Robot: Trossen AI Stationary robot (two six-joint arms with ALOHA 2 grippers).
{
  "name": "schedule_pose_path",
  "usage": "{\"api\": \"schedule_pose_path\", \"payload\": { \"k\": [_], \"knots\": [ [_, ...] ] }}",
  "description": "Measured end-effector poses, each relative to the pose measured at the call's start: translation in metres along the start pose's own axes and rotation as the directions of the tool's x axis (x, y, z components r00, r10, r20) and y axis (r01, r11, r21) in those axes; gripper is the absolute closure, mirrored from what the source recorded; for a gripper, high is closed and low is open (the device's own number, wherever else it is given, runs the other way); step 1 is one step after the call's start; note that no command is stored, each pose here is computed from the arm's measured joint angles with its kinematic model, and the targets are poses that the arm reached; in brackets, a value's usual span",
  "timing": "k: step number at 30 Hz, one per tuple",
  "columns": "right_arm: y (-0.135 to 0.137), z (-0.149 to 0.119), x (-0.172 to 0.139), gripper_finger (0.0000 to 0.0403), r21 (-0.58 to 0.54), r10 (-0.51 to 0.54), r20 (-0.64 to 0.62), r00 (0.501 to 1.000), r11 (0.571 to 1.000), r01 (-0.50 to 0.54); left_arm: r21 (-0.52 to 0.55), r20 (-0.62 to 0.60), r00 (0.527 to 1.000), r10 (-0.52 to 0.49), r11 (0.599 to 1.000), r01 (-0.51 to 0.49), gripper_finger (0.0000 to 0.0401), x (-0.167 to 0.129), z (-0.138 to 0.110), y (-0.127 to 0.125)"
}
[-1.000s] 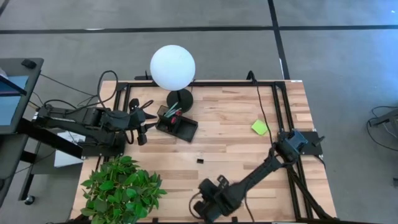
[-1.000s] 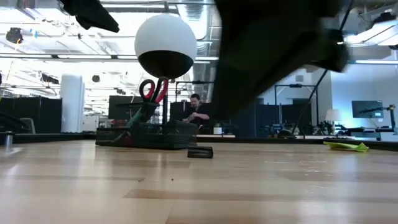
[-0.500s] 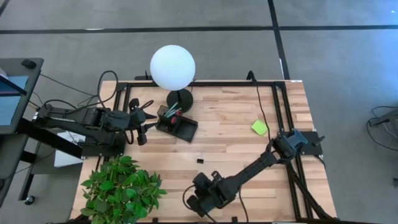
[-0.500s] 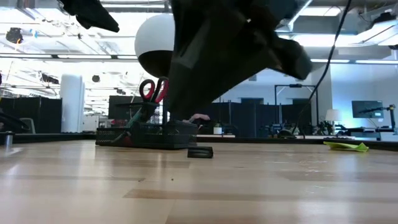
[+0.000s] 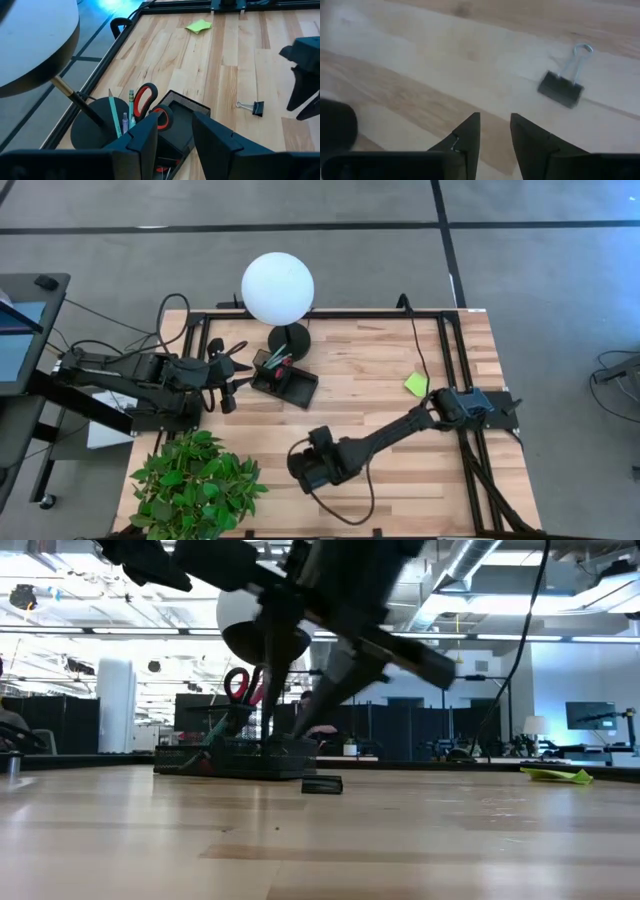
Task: Pick and place office supplies into organizer
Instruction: Put the black binder clip into the black desk organizer
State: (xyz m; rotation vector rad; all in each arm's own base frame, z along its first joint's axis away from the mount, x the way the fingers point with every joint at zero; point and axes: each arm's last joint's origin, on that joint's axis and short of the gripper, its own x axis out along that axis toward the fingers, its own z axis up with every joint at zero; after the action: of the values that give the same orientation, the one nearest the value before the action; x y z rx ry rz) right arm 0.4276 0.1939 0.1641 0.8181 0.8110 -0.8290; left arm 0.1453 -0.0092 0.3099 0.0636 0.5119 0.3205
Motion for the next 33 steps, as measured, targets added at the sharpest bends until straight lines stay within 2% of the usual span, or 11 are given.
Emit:
{"api": "schedule_pose_path", "payload": {
  "k": [5,7,9,11,13,18,21,23,26,30,33],
  "knots": [
    [0.001,0.011,0.005,0.0301,0.051,0.001,0.009,1.0,0.999,-0.002,0.003,0.0,1.0,0.0,1.0,0.0,0.0283,0.0,0.0,0.0],
    [0.0,0.016,0.007,0.03,0.181,-0.004,0.01,1.0,0.984,0.002,0.003,0.0,1.0,0.0,1.0,0.0,0.0283,0.0,0.0,0.0],
    [-0.001,0.021,0.01,0.0301,0.346,-0.017,-0.02,1.0,0.938,0.023,0.003,0.0,1.0,0.0,1.0,0.0,0.0283,0.0,0.0,0.0],
    [-0.002,0.026,0.014,0.0301,0.5,-0.024,-0.089,0.996,0.863,0.066,0.003,0.0,1.0,0.0,1.0,0.0,0.0283,0.0,0.0,0.0],
    [-0.004,0.03,0.016,0.03,0.574,-0.04,-0.156,0.987,0.809,0.124,0.003,0.0,1.0,0.0,1.0,0.0,0.0283,0.0,0.0,0.0],
    [-0.009,0.042,0.022,0.03,0.52,-0.083,-0.148,0.986,0.841,0.149,0.003,0.0,1.0,0.0,1.0,0.0,0.0283,0.0,0.0,0.0],
    [-0.012,0.046,0.024,0.03,0.561,-0.1,-0.198,0.975,0.804,0.197,0.003,0.0,1.0,0.0,1.0,0.0,0.0283,0.0,0.0,0.0],
    [-0.013,0.049,0.026,0.03,0.56,-0.105,-0.232,0.967,0.798,0.221,0.003,0.0,1.0,0.0,1.0,0.0,0.0283,0.0,0.0,0.0],
    [-0.014,0.052,0.027,0.0294,0.497,-0.11,-0.254,0.961,0.837,0.227,0.003,0.0,1.0,0.0,1.0,0.0,0.0283,0.0,0.0,0.0],
    [-0.017,0.061,0.022,0.0266,0.476,-0.121,-0.312,0.942,0.839,0.265,0.003,0.0,1.0,0.0,1.0,0.0,0.0283,0.0,0.0,0.0],
    [-0.021,0.066,0.022,0.024,0.426,-0.142,-0.331,0.933,0.859,0.283,0.003,0.0,1.0,0.0,1.0,0.0,0.0283,0.0,0.0,0.0]
  ]
}}
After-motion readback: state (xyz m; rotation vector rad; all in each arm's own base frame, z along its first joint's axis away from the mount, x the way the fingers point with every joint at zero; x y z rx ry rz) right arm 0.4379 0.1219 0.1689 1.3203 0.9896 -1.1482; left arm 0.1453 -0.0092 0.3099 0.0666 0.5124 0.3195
